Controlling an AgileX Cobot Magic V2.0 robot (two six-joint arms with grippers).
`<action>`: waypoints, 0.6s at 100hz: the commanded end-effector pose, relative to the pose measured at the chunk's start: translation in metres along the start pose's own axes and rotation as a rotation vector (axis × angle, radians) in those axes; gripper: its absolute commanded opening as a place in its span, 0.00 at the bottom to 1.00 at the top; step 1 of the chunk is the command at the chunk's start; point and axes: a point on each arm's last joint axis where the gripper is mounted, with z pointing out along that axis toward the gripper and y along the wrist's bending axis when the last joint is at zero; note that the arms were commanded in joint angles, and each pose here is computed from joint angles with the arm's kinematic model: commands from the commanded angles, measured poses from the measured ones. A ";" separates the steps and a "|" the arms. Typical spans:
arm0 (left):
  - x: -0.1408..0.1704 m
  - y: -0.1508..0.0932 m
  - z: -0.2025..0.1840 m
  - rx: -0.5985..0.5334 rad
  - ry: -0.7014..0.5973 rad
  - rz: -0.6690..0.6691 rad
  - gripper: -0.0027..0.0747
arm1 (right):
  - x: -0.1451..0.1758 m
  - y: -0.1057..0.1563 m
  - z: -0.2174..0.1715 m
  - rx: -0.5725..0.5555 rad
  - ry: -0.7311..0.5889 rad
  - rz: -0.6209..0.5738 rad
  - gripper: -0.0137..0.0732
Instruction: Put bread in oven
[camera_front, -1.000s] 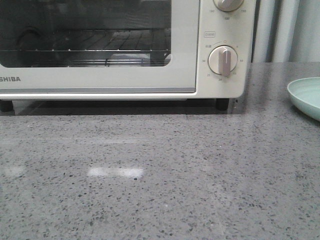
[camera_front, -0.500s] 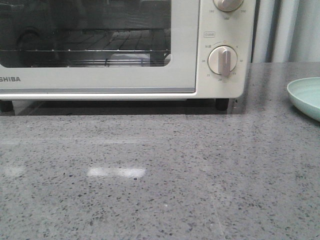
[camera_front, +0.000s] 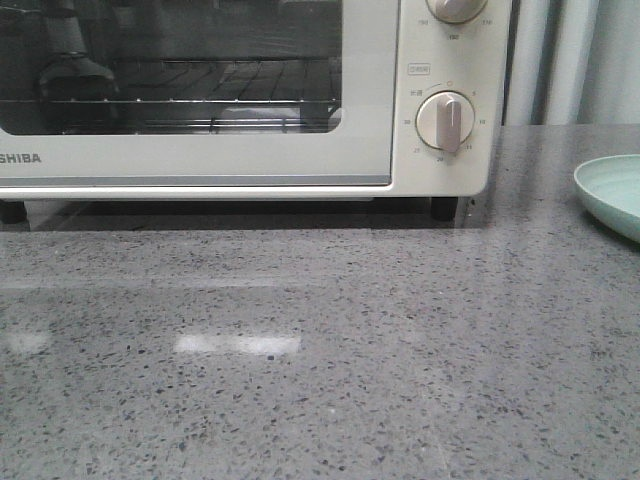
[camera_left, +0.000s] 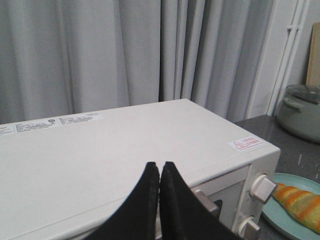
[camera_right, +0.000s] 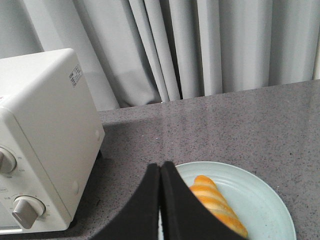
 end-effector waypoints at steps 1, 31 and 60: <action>-0.017 0.005 0.020 -0.020 -0.036 -0.042 0.01 | -0.015 0.002 -0.001 -0.006 -0.067 -0.015 0.07; -0.005 0.014 0.059 -0.029 0.110 -0.109 0.01 | -0.011 0.002 -0.001 -0.007 -0.015 -0.015 0.07; 0.001 0.012 0.060 -0.005 0.179 -0.109 0.01 | -0.013 0.002 -0.001 -0.006 -0.044 -0.015 0.07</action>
